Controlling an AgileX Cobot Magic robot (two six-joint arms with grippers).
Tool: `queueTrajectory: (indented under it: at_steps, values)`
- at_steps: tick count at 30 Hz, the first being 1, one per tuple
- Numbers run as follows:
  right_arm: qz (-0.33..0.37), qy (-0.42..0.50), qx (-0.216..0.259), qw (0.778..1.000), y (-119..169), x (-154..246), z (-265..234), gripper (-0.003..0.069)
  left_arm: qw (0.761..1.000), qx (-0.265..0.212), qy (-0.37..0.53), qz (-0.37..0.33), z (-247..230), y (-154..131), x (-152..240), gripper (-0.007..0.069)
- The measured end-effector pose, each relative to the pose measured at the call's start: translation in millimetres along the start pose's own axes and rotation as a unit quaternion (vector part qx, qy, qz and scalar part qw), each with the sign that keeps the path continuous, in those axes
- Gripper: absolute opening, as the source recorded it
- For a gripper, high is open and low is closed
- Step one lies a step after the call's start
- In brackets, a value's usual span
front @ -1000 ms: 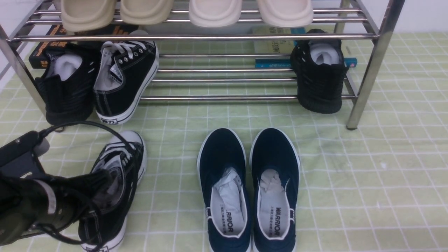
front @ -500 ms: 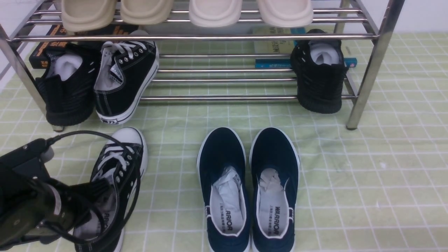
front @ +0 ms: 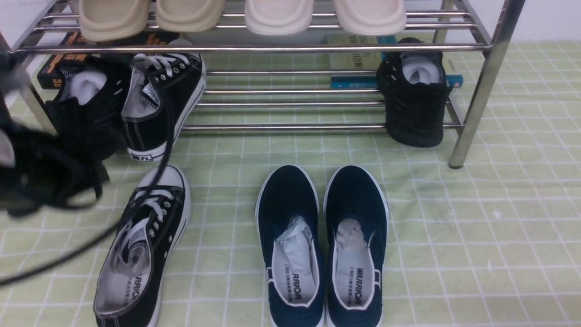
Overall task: Take the shoes off the shelf with your hand from the green coffee tablecloth.
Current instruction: 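Grasp the leftmost shoe on the bottom shelf of the shoe rack with the left gripper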
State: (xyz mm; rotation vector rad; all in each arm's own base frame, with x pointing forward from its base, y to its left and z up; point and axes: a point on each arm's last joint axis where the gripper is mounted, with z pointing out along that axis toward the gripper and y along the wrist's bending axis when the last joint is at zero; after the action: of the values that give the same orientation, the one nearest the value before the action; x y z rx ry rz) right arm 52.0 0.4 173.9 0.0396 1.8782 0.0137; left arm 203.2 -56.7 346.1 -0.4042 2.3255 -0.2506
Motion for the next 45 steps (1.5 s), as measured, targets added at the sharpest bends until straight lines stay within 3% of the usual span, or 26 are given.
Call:
queueTrajectory:
  at_steps: [1, 2, 4, 12, 18, 26, 35, 45]
  values:
    - [0.0, 0.0, 0.0, 1.0, 0, 0, 0, 0.0239, 1.0, 0.002, -0.005, 0.007, -1, -4, -6, 0.0248]
    - [0.0, 0.0, 0.0, 1.0, 0, 0, 0, 0.0239, 1.0, 0.002, -0.01, 0.024, -3, -12, -19, 0.0132]
    - [0.0, 0.0, 0.0, 1.0, 0, 0, 0, 0.0239, 0.999, -0.012, 0.003, 0.046, 3, -21, -31, 0.0041]
    - [0.0, 0.0, 0.0, 1.0, 0, 0, 0, 0.0239, 0.993, -0.067, 0.041, 0.091, 46, -52, -76, 0.0001]
    - [0.0, 0.0, 0.0, 1.0, 0, 0, 0, 0.0239, 0.994, -0.075, 0.058, 0.046, 89, -39, -113, 0.0001]
    - [0.0, 0.0, 0.0, 1.0, 0, 0, 0, 0.0239, 0.988, -0.084, 0.109, 0.066, 143, -25, -110, 0.0062]
    - [0.0, 0.0, 0.0, 1.0, 0, 0, 0, 0.0239, 0.988, -0.113, 0.058, 0.084, 174, -20, -115, 0.0302]
    - [0.0, 0.0, 0.0, 1.0, 0, 0, 0, 0.0239, 0.986, -0.127, 0.071, 0.083, 208, -16, -105, 0.0338]
